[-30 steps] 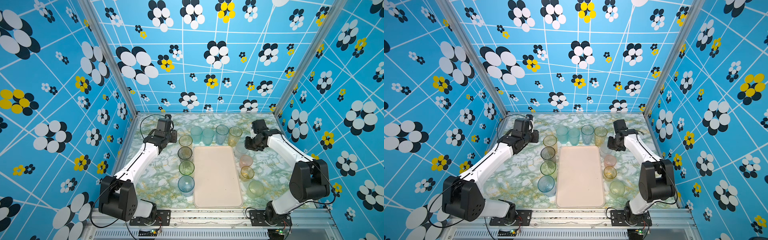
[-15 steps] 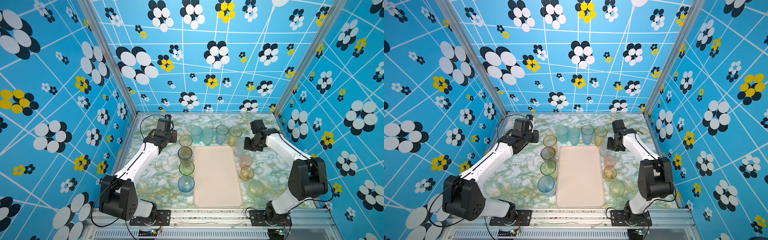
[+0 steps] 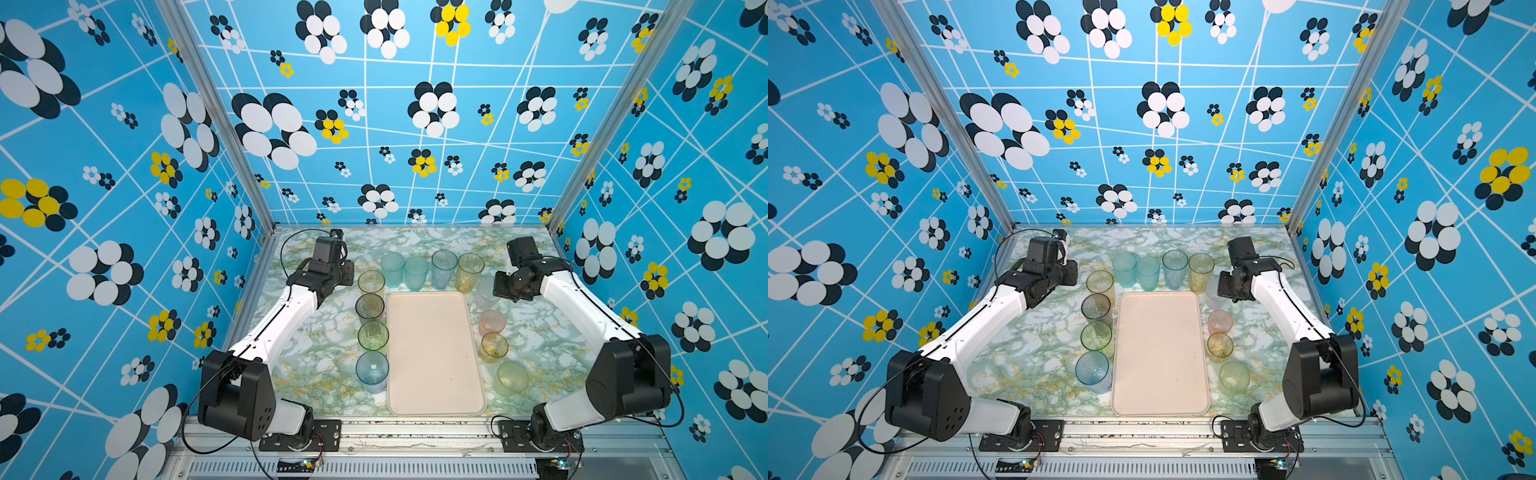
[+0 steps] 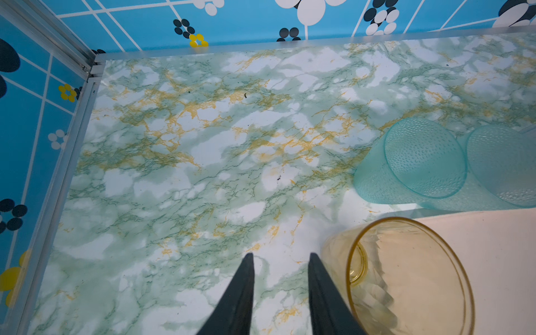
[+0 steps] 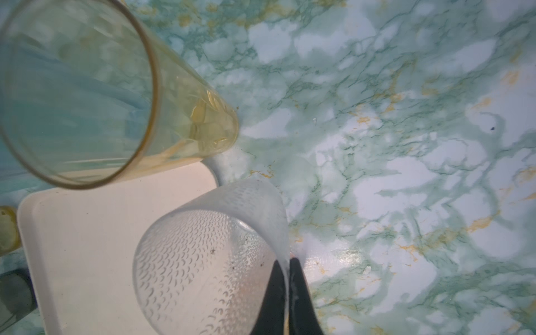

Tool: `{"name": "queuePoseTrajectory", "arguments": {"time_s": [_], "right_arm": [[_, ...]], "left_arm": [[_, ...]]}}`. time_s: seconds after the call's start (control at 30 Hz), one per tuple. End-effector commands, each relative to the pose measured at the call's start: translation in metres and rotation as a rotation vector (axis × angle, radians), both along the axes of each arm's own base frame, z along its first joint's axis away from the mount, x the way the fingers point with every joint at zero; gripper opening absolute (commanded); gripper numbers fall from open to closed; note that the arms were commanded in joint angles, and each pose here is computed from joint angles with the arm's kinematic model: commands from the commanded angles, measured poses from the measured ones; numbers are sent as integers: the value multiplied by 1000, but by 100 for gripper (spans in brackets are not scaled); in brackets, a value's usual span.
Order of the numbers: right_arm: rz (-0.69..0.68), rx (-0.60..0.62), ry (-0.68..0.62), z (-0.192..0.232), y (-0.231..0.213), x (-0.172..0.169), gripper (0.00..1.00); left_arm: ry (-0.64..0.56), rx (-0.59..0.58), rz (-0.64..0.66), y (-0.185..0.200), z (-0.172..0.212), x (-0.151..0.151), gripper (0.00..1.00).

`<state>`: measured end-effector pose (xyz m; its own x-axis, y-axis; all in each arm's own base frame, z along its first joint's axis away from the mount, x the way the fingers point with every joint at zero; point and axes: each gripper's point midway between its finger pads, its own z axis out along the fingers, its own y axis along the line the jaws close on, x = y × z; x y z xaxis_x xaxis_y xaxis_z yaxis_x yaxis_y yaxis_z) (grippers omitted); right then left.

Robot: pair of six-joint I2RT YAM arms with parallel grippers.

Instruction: Place the glasses into the tray

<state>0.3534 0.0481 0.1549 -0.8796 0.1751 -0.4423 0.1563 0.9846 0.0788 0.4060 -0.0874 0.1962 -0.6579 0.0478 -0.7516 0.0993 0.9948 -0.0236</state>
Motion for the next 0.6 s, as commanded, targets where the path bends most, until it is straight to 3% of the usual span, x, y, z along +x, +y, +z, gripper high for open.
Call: {"name": "queuePoseTrajectory", "arguments": {"time_s": [0.0, 0.17, 0.33, 0.57], "right_arm": [[-2, -24, -68, 34, -1, -6, 0], [32, -72, -132, 75, 6, -24, 0], [182, -79, -166, 105, 53, -34, 0], [410, -72, -95, 79, 146, -22, 0]], "left_arm": [[-48, -17, 8, 4, 14, 2, 34], [-50, -18, 23, 9, 15, -2, 34], [-52, -38, 29, 10, 15, -3, 34], [-54, -65, 15, 6, 18, -5, 34]]}}
